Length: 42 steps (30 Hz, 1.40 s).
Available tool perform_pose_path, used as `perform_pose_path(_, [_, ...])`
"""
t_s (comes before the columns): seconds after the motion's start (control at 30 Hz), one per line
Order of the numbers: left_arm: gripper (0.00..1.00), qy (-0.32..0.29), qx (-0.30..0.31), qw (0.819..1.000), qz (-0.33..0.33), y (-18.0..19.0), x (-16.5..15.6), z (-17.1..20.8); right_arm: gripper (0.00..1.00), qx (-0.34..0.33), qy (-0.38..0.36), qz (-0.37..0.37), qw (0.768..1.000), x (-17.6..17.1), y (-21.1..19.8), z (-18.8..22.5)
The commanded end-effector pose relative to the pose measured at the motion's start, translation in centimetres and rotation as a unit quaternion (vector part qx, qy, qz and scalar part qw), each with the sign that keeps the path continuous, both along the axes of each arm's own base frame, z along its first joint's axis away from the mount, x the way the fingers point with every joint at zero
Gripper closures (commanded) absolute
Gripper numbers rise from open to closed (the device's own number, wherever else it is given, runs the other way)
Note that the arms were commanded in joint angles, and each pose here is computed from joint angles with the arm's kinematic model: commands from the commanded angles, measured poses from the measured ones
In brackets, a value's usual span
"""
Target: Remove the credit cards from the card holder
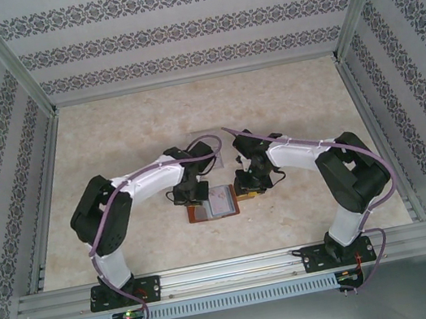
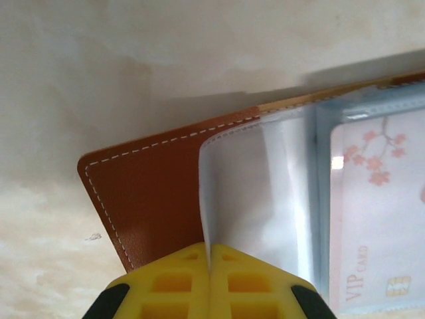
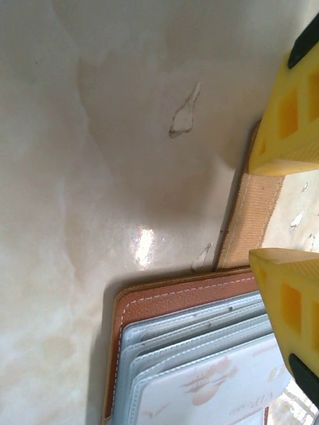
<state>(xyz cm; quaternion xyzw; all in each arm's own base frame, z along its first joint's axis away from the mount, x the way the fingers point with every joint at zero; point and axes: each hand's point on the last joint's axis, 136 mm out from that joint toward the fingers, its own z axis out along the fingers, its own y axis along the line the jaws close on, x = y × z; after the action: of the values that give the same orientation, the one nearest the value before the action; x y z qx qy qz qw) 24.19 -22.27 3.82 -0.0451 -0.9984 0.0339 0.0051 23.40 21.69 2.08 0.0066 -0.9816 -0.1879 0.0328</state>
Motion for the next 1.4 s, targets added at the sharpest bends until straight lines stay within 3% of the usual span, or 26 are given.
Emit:
perform_pose_path(0.0, [1.00, -0.039, -0.013, 0.999, -0.003, 1.3, 0.9, 1.6, 0.64, -0.039, 0.006, -0.008, 0.999, -0.8, -1.8, -0.3])
perform_pose_path(0.13, [1.00, -0.045, -0.056, 0.997, 0.017, 1.7, 1.3, 2.1, 0.64, -0.039, 0.004, -0.008, 0.999, -0.7, -1.7, 0.0])
perform_pose_path(0.27, [0.80, -0.046, -0.071, 0.996, 0.030, 2.4, 1.5, 2.6, 0.63, -0.039, 0.002, -0.007, 0.999, -0.6, -1.7, 0.3])
perform_pose_path(0.37, [0.74, -0.049, -0.081, 0.995, 0.035, 2.7, 1.6, 3.1, 0.63, -0.037, -0.003, -0.007, 0.999, -0.5, -1.5, 0.7])
perform_pose_path(0.67, [0.81, -0.060, -0.116, 0.990, 0.046, 2.7, 1.9, 5.0, 0.64, -0.023, -0.023, -0.004, 0.999, 0.1, -0.1, 2.7])
perform_pose_path(0.97, [0.85, -0.058, -0.202, 0.977, 0.040, -0.4, 2.9, 6.7, 0.66, 0.065, -0.043, -0.017, 0.997, 0.8, 4.5, 5.6])
perform_pose_path(1.13, [0.87, -0.045, -0.228, 0.972, 0.041, -1.6, 3.2, 6.0, 0.66, 0.090, -0.028, -0.015, 0.995, 0.9, 6.6, 4.7])
perform_pose_path(1.37, [0.88, -0.025, -0.255, 0.966, 0.045, -2.8, 3.5, 4.2, 0.66, 0.058, -0.015, -0.019, 0.998, 0.9, 6.4, 2.0])
